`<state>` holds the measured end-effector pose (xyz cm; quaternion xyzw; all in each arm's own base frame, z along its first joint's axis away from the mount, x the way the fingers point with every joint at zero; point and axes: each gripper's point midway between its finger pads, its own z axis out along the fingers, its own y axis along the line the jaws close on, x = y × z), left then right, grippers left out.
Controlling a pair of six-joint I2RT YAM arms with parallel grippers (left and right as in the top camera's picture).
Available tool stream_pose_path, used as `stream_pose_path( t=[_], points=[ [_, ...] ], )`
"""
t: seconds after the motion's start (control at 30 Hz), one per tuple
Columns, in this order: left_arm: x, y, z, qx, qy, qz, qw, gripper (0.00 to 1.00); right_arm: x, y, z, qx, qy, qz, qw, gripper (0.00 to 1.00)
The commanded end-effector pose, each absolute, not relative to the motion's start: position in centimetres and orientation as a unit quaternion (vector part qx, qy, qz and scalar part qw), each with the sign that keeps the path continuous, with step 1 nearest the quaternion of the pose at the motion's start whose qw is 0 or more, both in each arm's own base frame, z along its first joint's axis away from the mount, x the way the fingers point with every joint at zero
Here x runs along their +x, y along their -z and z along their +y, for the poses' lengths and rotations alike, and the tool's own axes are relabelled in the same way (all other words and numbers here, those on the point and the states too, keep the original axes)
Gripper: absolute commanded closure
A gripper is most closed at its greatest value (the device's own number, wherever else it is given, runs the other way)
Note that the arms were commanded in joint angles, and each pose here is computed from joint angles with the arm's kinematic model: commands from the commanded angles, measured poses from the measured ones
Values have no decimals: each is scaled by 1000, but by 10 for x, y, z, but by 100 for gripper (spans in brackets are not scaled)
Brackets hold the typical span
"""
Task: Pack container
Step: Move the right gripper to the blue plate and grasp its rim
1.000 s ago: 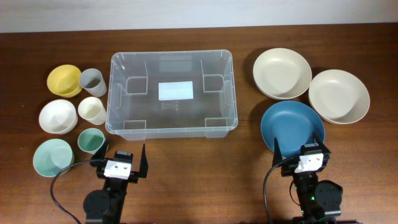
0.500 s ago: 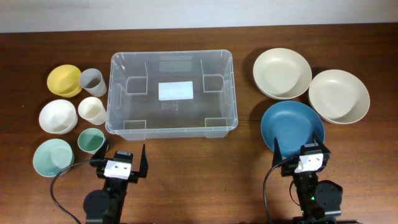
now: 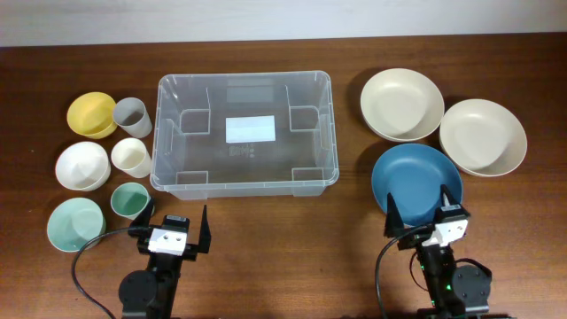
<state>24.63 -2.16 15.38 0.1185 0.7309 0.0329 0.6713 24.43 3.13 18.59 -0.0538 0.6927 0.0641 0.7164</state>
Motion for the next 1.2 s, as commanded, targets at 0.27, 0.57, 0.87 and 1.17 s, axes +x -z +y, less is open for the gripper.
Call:
stream_pose_path(
  t=[0.27, 0.57, 0.87, 1.17],
  points=[
    [246, -152, -21, 120, -35, 732, 670, 0, 238, -256, -1, 58, -34, 786, 615, 1],
    [246, -152, -21, 120, -35, 732, 670, 0, 284, -197, 27, 111, -114, 933, 324, 1],
    [246, -152, -21, 120, -35, 732, 670, 0, 249, -129, -80, 476, -78, 861, 161, 1],
    [246, -152, -21, 120, -35, 732, 670, 0, 247, -114, -89, 431, -133, 878, 160, 1]
  ],
)
